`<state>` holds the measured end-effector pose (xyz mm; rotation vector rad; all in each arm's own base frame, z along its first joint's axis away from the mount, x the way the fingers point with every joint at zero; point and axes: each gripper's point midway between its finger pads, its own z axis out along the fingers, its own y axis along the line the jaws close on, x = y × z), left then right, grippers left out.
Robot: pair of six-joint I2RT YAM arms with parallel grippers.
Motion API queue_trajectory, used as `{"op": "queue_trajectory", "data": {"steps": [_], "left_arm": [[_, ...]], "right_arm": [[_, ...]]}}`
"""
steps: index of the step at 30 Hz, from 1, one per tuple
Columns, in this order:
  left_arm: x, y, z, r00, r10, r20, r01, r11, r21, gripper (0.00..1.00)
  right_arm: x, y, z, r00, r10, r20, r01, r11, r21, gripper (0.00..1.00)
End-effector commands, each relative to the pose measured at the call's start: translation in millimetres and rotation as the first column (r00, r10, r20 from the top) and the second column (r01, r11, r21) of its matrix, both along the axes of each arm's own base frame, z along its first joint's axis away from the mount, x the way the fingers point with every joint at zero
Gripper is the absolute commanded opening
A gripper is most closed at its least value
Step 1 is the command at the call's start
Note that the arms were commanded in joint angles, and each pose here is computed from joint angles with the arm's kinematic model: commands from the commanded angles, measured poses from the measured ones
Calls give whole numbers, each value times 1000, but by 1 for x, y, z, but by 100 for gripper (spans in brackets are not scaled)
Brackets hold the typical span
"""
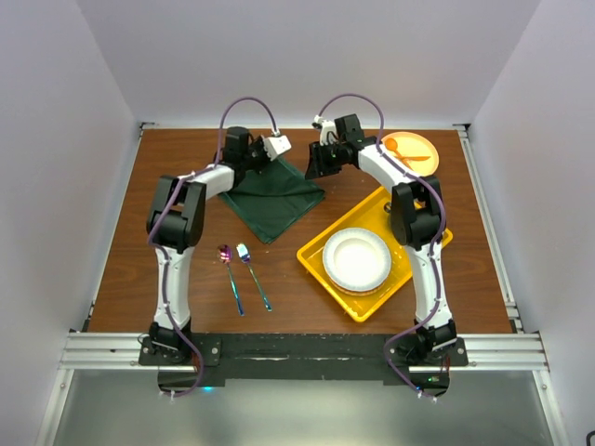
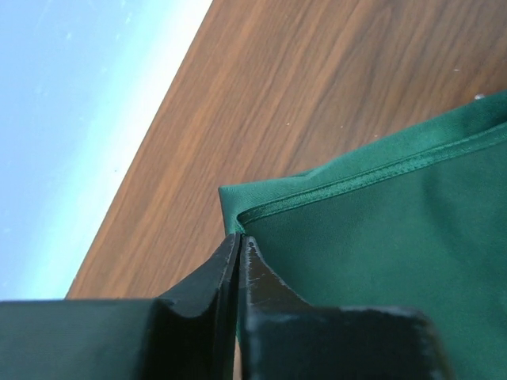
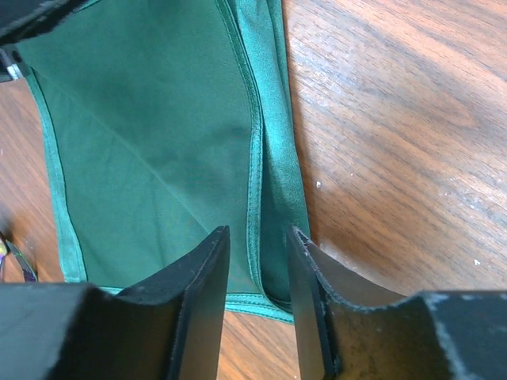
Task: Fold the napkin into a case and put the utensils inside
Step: Fold the top corner of the square-folded napkin at the center of the board.
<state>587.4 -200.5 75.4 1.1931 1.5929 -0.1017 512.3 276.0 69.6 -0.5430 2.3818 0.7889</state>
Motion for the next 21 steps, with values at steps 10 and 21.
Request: {"op": "queue_trajectory", "data": {"steps": [10,21], "left_arm": [[12,80,240,938,340,68,-273,844,-462,100],[-80,94,174,915,66,-398,-288,797,-531,85]], "right_arm": [[24,29,226,845,36,533,-192,951,241,98],[17,51,159,949,111,295,-198,938,285,92]]}}
